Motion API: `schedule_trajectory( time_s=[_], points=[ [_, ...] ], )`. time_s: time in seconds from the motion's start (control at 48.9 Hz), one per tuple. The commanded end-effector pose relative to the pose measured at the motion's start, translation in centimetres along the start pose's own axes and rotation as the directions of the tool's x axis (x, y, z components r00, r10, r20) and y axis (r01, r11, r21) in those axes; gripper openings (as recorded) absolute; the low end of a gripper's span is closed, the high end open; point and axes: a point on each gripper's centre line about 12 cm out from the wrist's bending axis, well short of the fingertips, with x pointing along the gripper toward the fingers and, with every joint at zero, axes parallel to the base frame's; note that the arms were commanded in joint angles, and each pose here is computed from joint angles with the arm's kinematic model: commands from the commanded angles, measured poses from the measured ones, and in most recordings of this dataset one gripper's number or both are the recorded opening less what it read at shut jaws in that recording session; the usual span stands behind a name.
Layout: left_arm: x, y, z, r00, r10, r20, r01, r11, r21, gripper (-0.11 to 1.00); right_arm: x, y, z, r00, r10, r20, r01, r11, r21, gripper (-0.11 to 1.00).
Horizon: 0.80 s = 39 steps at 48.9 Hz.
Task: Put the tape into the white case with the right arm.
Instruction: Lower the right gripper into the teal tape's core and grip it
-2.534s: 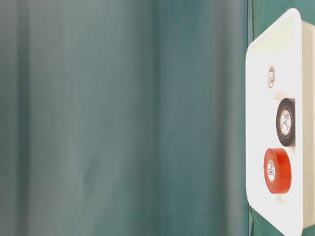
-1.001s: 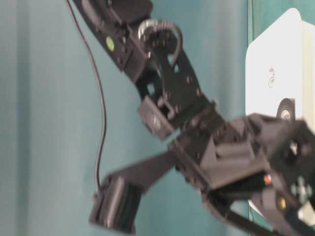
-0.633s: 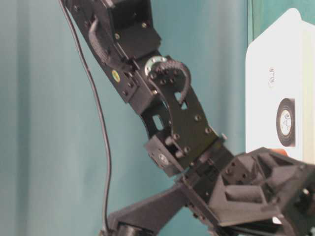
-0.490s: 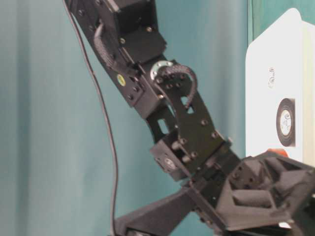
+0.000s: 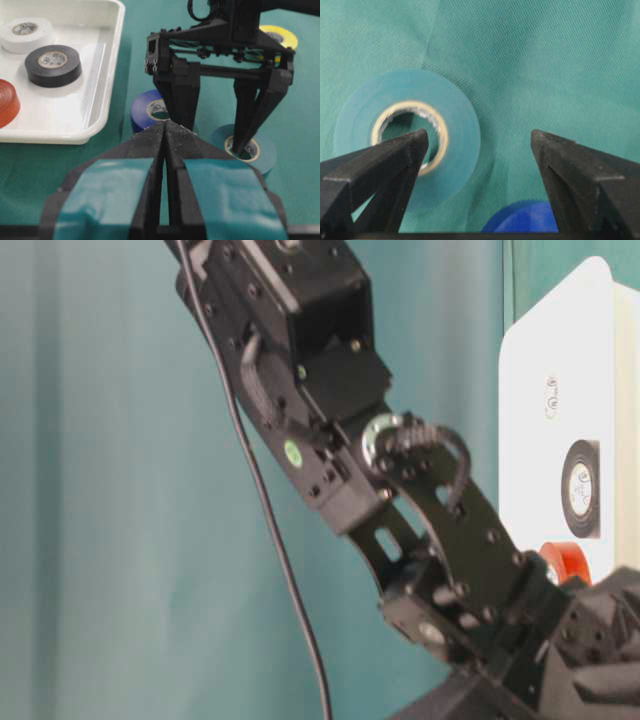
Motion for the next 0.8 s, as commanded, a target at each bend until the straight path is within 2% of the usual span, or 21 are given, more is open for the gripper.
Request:
schedule_trajectory(
  time_s=[0.0,0.347,0.47,0.531,0.695,0.776],
  points=[
    [0.06,0.00,0.56,1.000,0.001,0.012,-0.001,1.000,-0.002,0.00,-0.68,-0.02,1.77,0.999,-0.003,0.039,0.003,1.000,0.002,0.69],
    [0.06,-0.02,0.55,1.000,0.000,0.012,0.000,1.000,-0.002,0.00,-0.30,-0.05,1.52,1.000,-0.009,0.017,0.009,1.000,0.008,0.68],
    [0.06,-0.02,0.55,1.000,0.000,0.012,0.000,1.000,-0.002,0.00,-0.11,0.00,1.33,1.000,-0.007,0.012,0.007,1.000,0.012,0.62],
    [0.06,-0.02,0.55,1.000,0.000,0.012,0.000,1.000,-0.002,0.00,0.01,0.03,1.21,1.000,-0.006,0.008,0.006,1.000,0.014,0.55],
    [0.06,-0.02,0.55,1.000,0.000,0.012,0.000,1.000,-0.002,0.00,-0.01,0.02,1.22,1.000,-0.007,0.005,0.007,1.000,0.017,0.16],
    [0.06,-0.02,0.55,1.000,0.000,0.012,0.000,1.000,-0.002,0.00,-0.02,-0.04,1.12,1.000,-0.012,-0.006,0.012,1.000,0.016,0.03]
  ],
)
